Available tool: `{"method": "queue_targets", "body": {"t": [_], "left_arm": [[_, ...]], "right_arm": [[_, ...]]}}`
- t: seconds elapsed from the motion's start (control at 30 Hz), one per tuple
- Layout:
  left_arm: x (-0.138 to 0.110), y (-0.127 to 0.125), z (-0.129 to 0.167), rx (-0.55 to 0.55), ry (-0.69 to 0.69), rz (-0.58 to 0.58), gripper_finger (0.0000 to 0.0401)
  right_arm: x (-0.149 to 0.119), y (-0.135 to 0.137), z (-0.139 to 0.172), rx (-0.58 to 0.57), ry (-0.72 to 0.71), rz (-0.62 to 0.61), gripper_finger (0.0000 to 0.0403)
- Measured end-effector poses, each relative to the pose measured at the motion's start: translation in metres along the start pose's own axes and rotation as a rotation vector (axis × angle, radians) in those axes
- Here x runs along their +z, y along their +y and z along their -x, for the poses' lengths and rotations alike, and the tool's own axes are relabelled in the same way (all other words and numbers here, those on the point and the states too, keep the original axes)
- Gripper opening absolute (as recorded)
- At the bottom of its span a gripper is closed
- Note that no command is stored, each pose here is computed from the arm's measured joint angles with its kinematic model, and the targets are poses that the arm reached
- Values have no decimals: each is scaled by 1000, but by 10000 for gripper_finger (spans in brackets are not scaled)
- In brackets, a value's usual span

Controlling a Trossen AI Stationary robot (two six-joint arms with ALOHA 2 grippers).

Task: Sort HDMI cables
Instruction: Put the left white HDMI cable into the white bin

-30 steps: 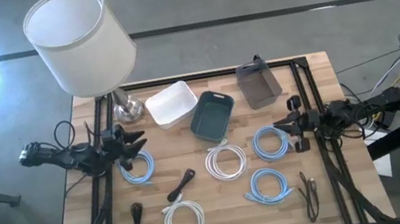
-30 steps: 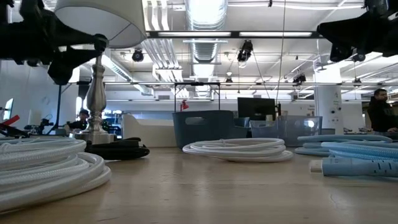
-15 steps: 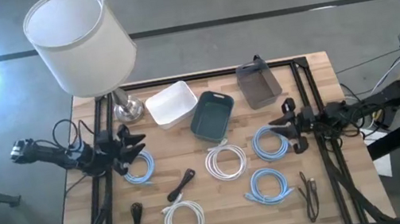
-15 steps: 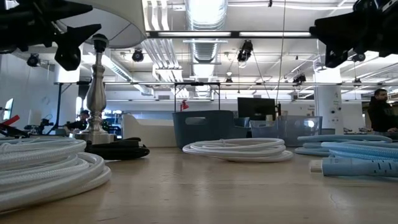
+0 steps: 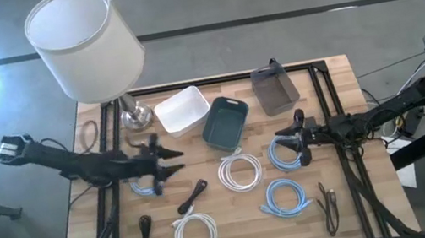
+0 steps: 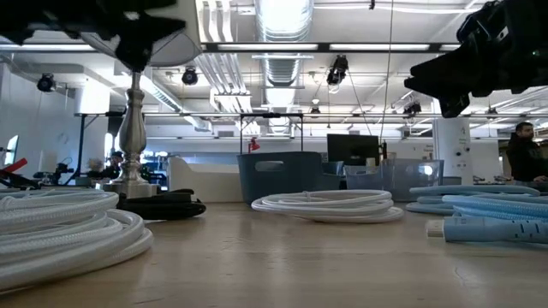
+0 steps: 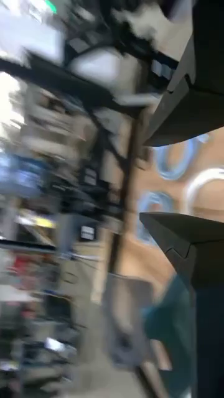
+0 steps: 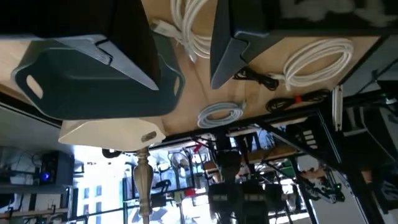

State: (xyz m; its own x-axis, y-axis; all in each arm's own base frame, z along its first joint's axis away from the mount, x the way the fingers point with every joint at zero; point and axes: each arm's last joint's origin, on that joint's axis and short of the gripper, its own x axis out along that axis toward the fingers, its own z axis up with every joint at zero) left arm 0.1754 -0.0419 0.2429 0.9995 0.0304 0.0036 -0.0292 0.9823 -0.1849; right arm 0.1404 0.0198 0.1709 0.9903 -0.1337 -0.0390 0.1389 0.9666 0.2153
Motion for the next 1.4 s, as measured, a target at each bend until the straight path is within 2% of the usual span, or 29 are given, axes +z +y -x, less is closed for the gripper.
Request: {"method": "queue_targets", "body": {"t": [0.13,0.33,0.4,0.5,0.6,0.73,1.1,1.4], "left_arm": [[9,-12,-29,33,158,-44,188],[13,-27,-70,111,481,-136,184],[14,-33,-80,115,577,-114,180],[7,-38,-88,87,794,-50,171],[0,-44,-95,68,904,49,163],[-24,-56,-100,-32,1042,116,155],[-76,-91,-112,-135,1126,41,149],[-109,-95,-117,-66,1202,65,149]], "right_arm": [[6,3,-5,1,2,3,129],[12,6,-9,2,8,5,122],[11,7,-10,1,13,7,121],[11,7,-11,-1,21,13,122],[9,7,-12,-3,30,15,126],[8,7,-12,-4,36,18,132],[16,9,-15,0,18,99,133],[23,12,-17,3,-3,200,140]]}}
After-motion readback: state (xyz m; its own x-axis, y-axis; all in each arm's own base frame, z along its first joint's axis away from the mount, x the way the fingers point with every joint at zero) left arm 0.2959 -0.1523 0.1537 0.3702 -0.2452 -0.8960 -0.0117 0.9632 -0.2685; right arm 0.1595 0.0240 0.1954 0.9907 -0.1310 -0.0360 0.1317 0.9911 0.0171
